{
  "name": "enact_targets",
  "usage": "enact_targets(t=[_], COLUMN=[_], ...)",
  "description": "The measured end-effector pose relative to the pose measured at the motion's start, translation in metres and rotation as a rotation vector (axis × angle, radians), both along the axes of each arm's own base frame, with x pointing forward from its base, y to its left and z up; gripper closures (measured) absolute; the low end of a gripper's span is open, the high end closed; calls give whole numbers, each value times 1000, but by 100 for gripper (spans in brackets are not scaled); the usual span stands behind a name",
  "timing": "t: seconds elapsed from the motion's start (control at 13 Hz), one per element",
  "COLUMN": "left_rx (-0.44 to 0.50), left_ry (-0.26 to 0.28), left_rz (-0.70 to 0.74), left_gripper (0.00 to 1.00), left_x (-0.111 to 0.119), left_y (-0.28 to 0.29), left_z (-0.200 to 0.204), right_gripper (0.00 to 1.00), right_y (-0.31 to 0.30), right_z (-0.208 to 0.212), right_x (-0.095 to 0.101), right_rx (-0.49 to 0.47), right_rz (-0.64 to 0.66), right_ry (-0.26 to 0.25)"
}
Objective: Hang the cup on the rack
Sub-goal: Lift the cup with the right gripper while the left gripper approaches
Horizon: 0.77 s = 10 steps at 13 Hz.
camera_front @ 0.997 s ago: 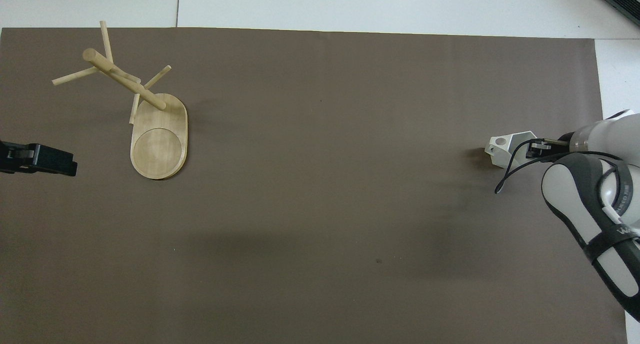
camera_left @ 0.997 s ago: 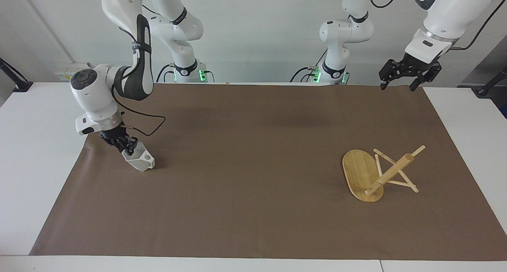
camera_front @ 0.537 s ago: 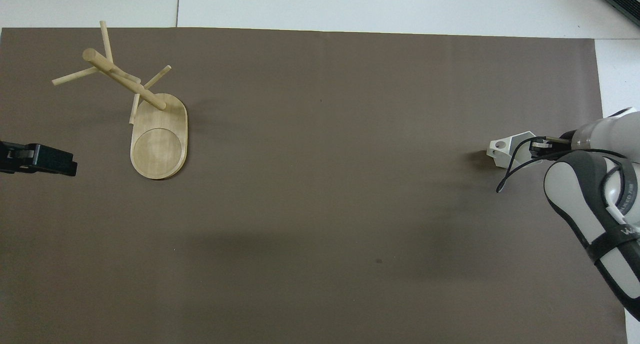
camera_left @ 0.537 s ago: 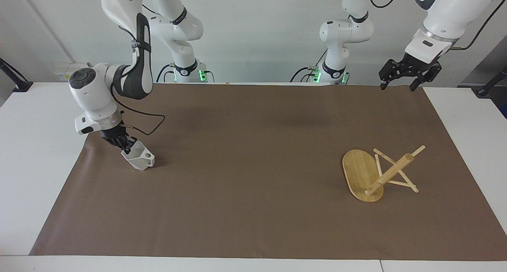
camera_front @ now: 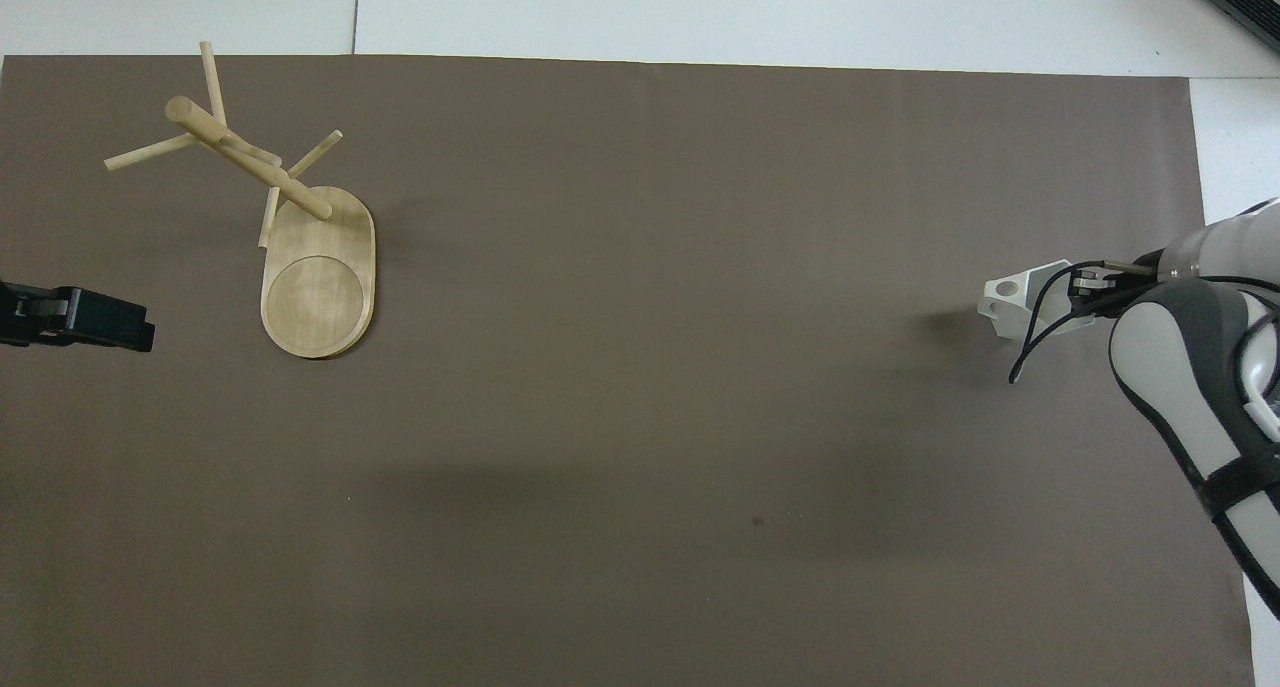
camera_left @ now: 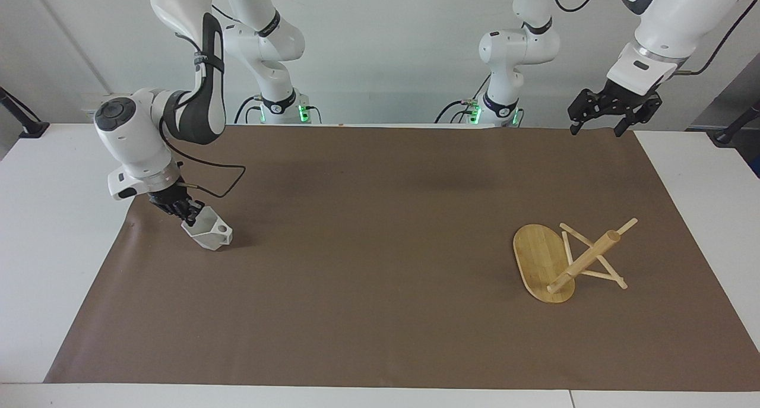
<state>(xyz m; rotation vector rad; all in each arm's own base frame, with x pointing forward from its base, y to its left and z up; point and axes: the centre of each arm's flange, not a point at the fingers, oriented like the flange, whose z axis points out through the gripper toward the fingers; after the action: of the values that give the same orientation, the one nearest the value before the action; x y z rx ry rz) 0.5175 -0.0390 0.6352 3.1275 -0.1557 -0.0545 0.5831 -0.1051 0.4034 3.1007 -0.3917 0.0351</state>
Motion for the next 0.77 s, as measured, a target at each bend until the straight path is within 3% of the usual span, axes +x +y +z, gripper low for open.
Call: enact_targets(t=[0.31, 0.54, 0.77], left_rx=[0, 0, 0], left_ry=[0, 0, 0], left_rz=[0, 0, -4], left_gripper=[0, 0, 0], left_x=[0, 0, 0], left_y=[0, 0, -3], left_z=[0, 0, 0], right_gripper=[96, 96, 96], right_y=[51, 99, 138], right_z=[76, 122, 139], right_x=[9, -1, -7], right_rx=[39, 140, 271], right_rz=[80, 128, 152], right_ry=[27, 17, -2])
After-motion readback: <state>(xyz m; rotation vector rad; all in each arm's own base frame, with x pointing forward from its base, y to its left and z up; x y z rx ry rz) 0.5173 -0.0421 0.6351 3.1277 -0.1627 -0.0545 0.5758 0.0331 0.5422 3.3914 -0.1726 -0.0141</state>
